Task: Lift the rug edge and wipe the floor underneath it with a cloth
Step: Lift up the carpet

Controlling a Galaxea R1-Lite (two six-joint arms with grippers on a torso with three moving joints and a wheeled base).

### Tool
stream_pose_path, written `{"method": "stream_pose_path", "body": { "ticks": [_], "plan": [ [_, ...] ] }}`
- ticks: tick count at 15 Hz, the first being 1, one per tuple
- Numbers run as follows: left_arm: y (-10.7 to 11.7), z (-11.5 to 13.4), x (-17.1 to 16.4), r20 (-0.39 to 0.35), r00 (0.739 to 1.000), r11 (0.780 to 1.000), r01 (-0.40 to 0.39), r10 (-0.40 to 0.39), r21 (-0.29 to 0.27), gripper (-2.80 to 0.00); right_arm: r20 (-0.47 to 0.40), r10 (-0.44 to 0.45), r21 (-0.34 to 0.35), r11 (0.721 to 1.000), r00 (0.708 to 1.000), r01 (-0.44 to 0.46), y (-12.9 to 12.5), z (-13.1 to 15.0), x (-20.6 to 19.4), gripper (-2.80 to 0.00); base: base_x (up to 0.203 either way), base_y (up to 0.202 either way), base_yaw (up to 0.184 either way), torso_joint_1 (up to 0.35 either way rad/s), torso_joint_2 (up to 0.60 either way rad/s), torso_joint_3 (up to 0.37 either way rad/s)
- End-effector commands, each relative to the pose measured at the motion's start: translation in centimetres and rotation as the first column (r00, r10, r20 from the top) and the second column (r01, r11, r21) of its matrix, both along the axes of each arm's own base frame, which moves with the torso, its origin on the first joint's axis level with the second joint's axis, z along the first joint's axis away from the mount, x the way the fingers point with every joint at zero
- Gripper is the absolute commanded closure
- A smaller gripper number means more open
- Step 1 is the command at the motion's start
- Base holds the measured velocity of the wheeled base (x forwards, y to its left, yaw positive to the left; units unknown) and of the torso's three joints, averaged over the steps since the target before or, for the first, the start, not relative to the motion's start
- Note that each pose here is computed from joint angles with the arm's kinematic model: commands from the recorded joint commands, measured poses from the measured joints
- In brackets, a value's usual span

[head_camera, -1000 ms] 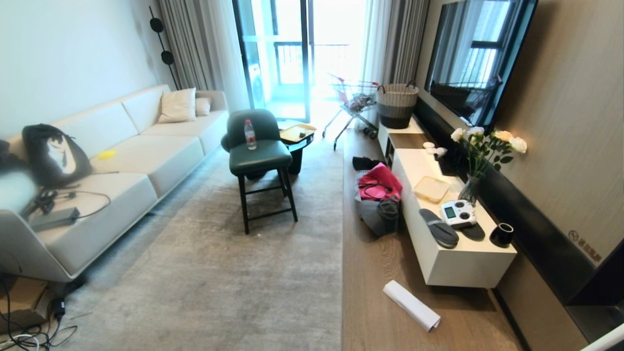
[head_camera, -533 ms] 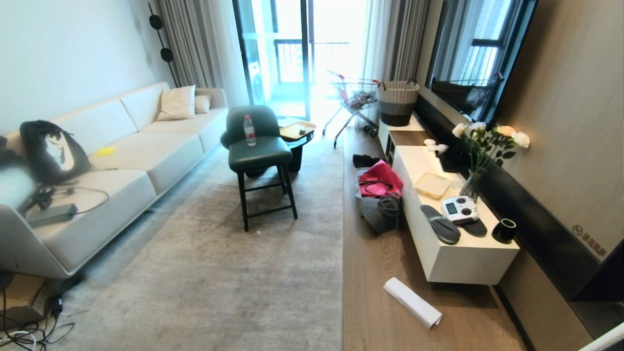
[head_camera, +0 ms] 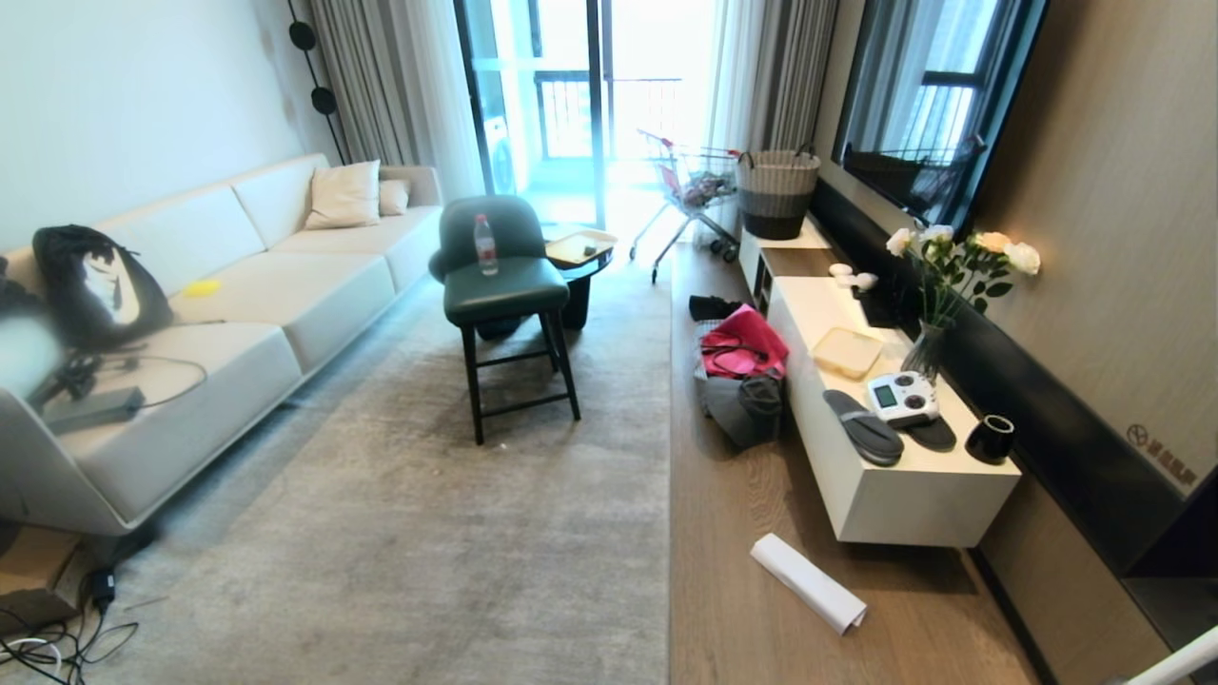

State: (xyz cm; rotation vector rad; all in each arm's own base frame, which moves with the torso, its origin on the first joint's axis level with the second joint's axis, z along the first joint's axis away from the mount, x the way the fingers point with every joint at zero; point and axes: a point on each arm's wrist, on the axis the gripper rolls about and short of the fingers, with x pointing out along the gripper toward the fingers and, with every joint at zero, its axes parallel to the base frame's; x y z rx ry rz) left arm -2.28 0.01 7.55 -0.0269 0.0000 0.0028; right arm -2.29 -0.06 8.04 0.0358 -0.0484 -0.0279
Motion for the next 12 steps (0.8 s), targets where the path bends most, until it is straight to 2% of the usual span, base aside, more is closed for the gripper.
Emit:
{"method": "stream_pose_path", "body": {
  "ticks": [1, 6, 12],
  "plan": [
    [0.0, 0.01, 0.0, 0.002, 1.0, 1.0, 0.0, 0.0, -0.001, 0.0, 0.0, 0.0, 0.0, 1.0, 1.0, 0.0, 0.0, 0.02, 0.01, 0.0, 0.0, 0.0, 0.0, -0.126, 0.33, 0.193],
    [0.0, 0.01, 0.0, 0.002, 1.0, 1.0, 0.0, 0.0, -0.001, 0.0, 0.0, 0.001, 0.0, 1.0, 1.0, -0.001, 0.0, 0.02, 0.01, 0.0, 0.0, 0.0, 0.0, -0.148, 0.38, 0.229],
    [0.0, 0.01, 0.0, 0.002, 1.0, 1.0, 0.0, 0.0, -0.001, 0.0, 0.0, -0.001, 0.0, 1.0, 1.0, 0.001, 0.0, 0.02, 0.01, 0.0, 0.0, 0.0, 0.0, -0.192, 0.53, 0.334]
  ]
}}
